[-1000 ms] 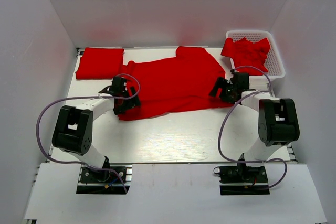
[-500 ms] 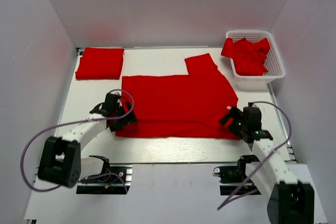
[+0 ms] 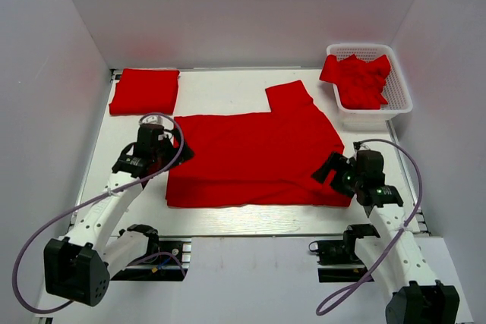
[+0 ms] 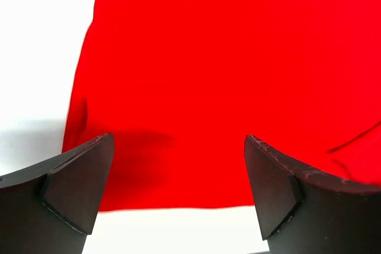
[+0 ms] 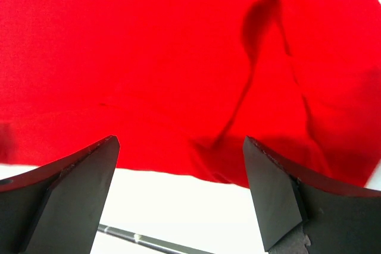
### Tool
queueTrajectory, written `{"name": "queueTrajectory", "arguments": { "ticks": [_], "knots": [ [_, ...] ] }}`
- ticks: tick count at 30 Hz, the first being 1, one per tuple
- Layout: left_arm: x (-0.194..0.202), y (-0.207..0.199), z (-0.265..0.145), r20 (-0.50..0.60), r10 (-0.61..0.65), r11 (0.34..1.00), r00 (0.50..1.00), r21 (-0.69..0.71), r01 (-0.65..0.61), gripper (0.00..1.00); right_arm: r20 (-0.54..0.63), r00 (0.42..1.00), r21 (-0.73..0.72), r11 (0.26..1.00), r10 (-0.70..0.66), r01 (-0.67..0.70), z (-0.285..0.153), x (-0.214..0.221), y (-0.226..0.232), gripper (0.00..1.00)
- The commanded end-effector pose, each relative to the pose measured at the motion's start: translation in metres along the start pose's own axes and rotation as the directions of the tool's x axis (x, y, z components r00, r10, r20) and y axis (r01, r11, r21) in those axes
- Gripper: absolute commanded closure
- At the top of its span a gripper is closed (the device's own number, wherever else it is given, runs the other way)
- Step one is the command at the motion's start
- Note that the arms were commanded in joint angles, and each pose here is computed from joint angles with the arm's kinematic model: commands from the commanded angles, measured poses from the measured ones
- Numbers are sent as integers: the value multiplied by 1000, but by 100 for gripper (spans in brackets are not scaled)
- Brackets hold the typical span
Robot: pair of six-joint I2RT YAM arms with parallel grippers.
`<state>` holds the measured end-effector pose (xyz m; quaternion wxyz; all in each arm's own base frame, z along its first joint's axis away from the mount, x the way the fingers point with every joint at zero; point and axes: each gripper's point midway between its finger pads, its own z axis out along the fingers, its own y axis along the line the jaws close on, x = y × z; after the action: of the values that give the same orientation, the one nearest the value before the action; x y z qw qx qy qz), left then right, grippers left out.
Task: Fold and stack the t-shirts
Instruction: Fold the flattened tshirt in 1/3 of the way
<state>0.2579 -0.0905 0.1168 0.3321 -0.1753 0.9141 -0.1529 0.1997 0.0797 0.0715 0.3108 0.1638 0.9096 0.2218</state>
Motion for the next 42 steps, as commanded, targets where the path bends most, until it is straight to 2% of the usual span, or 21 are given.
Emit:
{"name": "queueTrajectory", "arguments": {
  "ticks": [1, 6, 11, 17, 32, 38, 42],
  "knots": [
    [-27, -9, 2, 73, 15, 1000, 997, -9, -14, 0, -13, 997, -88, 993, -81, 80, -11, -6, 21, 10],
    [-17, -2, 20, 5, 27, 998, 1000, -51, -26, 0, -89, 994, -138, 989, -67, 54, 2, 11, 23, 10],
    [-13, 8, 26, -4, 28, 995, 1000, -98, -29, 0, -96, 993, -106, 993, -65, 55, 4, 13, 16, 10],
    [-9, 9, 29, -9, 28, 995, 1000, -91, -29, 0, -148, 988, -94, 995, -50, 36, 17, 29, 5, 10],
    [-7, 15, 30, 1, 29, 994, 1000, -108, -29, 0, -127, 989, -186, 981, -76, 51, 33, 23, 20, 10],
    [-3, 17, 31, -7, 29, 993, 1000, -113, -30, 0, -91, 991, -68, 994, -95, 89, 27, 7, 8, 10],
    [-3, 17, 31, -7, 29, 993, 1000, -113, -30, 0, -132, 989, 28, 997, -71, 75, 18, 15, -9, 10]
  ]
}}
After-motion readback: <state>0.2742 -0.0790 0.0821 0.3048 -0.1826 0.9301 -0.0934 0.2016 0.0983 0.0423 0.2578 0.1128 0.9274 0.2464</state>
